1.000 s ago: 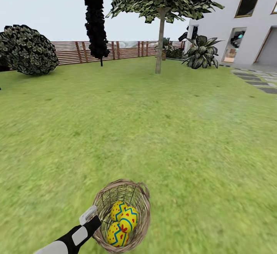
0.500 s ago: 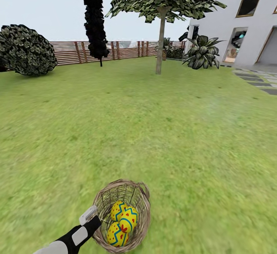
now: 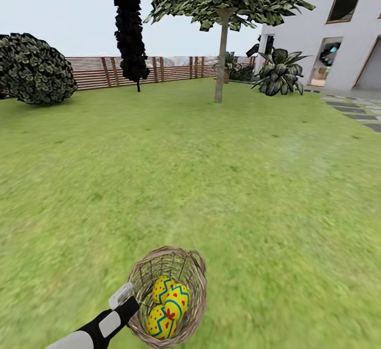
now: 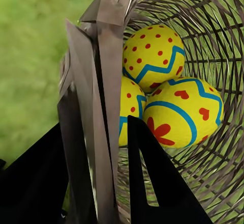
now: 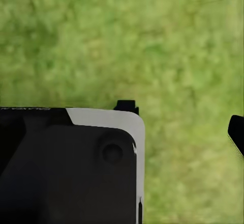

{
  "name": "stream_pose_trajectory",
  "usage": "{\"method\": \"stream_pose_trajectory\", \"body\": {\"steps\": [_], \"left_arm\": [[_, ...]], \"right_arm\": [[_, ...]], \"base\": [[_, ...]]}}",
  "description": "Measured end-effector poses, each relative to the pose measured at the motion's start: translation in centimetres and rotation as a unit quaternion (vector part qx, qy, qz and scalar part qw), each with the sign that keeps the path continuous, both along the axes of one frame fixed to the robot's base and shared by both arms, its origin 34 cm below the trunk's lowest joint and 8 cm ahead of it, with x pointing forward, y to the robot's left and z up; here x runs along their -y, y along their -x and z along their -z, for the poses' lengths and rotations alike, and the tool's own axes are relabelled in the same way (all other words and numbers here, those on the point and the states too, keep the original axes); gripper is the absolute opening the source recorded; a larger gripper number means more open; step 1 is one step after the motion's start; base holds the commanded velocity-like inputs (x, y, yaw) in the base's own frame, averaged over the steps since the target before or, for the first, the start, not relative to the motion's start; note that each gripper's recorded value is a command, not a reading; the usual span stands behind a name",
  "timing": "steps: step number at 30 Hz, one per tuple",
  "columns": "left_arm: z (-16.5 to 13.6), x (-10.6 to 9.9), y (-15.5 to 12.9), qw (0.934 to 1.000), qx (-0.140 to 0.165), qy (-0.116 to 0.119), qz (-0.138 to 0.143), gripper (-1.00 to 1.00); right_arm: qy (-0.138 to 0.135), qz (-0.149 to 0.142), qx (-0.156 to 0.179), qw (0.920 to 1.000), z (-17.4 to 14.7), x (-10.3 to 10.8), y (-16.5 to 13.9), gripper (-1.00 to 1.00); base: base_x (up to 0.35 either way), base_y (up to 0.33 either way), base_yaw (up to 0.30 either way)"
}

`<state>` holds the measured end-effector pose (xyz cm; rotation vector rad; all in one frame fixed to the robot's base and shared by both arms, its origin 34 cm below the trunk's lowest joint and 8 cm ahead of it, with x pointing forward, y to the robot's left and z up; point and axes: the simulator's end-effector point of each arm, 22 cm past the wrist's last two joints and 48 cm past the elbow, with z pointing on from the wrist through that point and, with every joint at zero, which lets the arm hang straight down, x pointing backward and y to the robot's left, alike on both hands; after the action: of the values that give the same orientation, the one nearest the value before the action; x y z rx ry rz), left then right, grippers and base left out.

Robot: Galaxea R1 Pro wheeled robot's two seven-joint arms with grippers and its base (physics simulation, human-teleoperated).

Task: Take the three Easter eggs out of the wicker basket on the lawn in the garden, then place them on the lawn next to a single tree (choose any tree) so that all three eggs are next to the same tree and none are left in the basket.

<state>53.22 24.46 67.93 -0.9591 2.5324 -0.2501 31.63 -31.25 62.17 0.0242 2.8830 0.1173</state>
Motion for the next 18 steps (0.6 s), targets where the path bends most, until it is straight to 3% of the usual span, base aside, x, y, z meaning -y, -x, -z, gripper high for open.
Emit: {"method": "stream_pose_trajectory", "body": {"steps": [18], "left_arm": [[0.0,0.02,0.0,1.0,0.0,0.0,0.0,-1.0]], "right_arm": [[0.0,0.0,0.0,1.0,0.0,0.01,0.0,1.0]], "base": [[0.341,0.0,0.0]]}}
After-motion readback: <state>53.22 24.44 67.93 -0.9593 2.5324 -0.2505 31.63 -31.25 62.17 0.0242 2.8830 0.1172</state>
